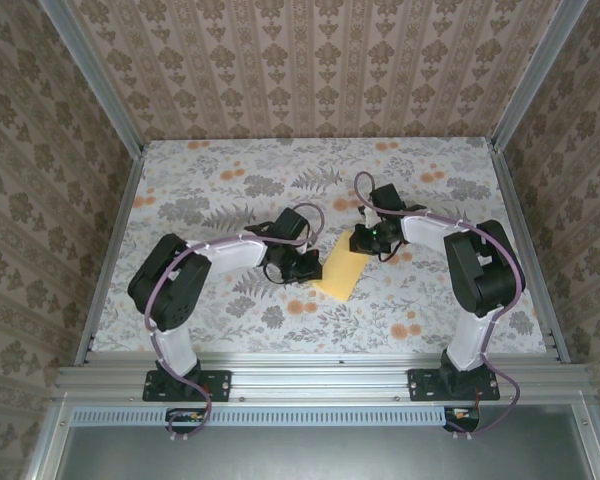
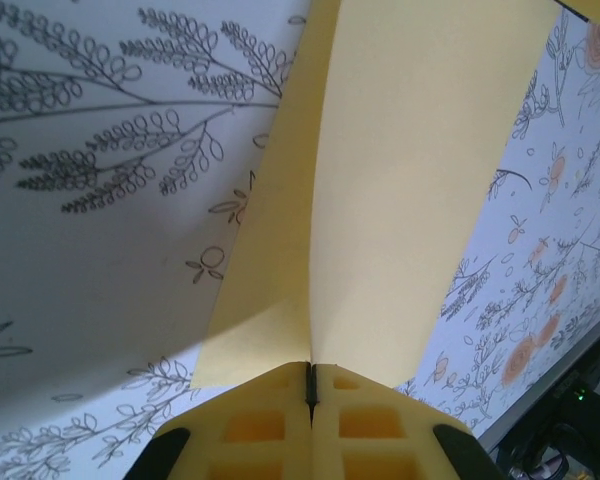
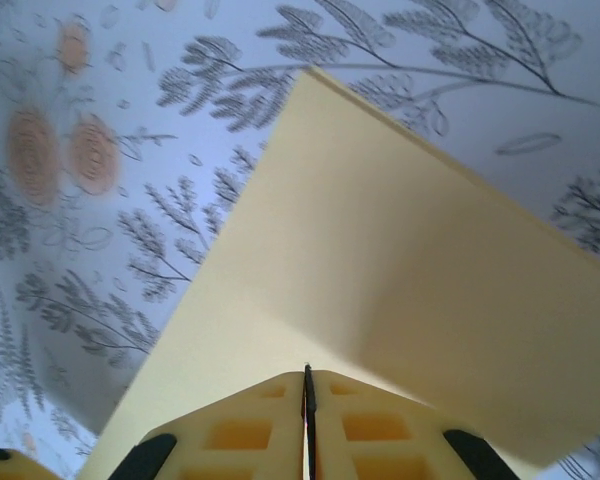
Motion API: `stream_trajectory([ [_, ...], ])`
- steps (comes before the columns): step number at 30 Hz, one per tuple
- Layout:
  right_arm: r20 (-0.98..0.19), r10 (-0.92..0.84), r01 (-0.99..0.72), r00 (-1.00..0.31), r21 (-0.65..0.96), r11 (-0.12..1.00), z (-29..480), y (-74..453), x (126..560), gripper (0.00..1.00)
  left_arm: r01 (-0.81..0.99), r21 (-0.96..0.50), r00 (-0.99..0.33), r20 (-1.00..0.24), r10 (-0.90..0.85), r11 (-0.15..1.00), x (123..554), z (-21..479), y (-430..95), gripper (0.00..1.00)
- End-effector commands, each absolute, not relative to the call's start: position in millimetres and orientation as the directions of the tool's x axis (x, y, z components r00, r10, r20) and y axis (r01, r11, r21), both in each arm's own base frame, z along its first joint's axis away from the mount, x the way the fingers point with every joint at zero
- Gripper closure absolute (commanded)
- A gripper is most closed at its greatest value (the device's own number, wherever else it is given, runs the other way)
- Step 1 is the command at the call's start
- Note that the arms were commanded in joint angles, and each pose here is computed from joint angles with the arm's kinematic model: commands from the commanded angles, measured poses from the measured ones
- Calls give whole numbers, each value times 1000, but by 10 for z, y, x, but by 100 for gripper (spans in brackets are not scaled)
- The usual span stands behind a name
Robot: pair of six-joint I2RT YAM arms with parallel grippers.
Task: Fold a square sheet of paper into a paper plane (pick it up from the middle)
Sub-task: Fold the triangle a second time at the center of the table.
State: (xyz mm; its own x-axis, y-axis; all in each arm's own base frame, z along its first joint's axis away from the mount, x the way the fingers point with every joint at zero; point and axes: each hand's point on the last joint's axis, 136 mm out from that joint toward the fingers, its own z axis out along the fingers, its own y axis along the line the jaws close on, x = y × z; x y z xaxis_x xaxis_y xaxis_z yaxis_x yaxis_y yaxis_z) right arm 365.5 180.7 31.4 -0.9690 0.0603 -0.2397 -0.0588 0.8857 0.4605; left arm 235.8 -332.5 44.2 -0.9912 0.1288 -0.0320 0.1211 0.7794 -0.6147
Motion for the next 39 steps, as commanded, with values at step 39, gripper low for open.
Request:
stream_trajectory([
  [39,-161,-46,-100,-986,340,935,-77,1789,3501,85,174,-659,-980,-41,196,732,2364,484,-3868,94],
])
